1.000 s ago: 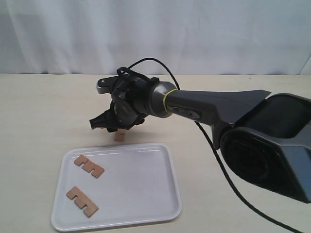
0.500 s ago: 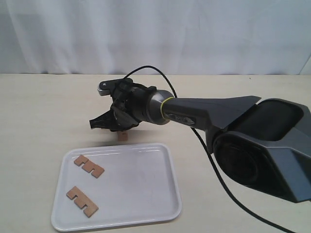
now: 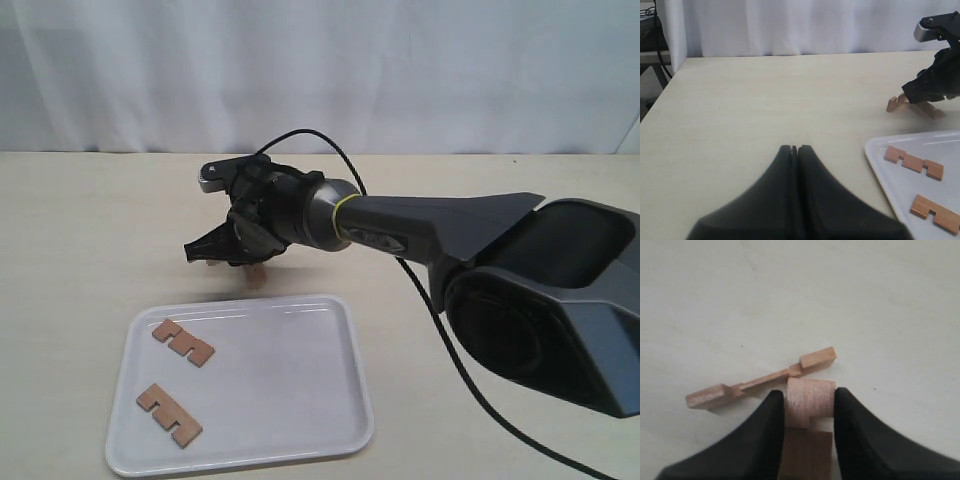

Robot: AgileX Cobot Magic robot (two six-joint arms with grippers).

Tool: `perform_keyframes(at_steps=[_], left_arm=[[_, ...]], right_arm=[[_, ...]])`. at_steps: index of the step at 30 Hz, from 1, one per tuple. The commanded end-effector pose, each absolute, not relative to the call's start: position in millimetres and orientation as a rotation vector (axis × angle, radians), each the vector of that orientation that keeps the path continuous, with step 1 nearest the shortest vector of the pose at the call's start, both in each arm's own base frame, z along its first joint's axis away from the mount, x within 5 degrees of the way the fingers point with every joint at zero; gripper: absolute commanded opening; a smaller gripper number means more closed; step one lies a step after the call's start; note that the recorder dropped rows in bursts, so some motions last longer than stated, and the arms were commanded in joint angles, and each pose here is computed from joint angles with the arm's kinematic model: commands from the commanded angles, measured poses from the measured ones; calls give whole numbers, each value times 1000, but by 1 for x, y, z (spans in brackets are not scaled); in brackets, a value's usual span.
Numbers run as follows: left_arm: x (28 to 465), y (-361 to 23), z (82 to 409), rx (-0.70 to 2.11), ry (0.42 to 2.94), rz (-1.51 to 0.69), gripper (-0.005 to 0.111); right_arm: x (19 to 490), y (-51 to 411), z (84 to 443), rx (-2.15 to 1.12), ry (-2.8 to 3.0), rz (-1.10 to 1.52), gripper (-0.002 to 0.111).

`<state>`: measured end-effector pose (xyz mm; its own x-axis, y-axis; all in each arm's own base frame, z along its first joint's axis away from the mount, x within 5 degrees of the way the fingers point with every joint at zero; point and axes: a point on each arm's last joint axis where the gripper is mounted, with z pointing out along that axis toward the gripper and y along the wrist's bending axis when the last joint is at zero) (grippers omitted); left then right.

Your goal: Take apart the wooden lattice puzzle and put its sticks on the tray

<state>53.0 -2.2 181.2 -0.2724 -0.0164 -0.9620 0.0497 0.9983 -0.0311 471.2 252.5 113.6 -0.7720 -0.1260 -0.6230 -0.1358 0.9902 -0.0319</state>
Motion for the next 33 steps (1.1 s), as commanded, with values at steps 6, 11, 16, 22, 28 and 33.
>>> perform_keyframes(at_steps=[6, 11, 16, 22, 28, 33], left_arm=[[53, -2, 181, 26, 1838, -60, 0], [53, -2, 181, 26, 1838, -60, 0], [53, -2, 181, 26, 1838, -60, 0], [53, -2, 181, 26, 1838, -60, 0], [53, -2, 181, 26, 1838, -60, 0], [53, -2, 181, 26, 1838, -60, 0]], right_arm=[[464, 242, 180, -318, 2407, -93, 5], [450, 238, 190, -416, 2458, -105, 5], [423, 235, 186, -567, 2488, 3, 5], [389, 226, 179, -644, 2453, 140, 5], [366, 218, 159, -721, 2437, 188, 5], [350, 212, 138, -869, 2470, 186, 5]])
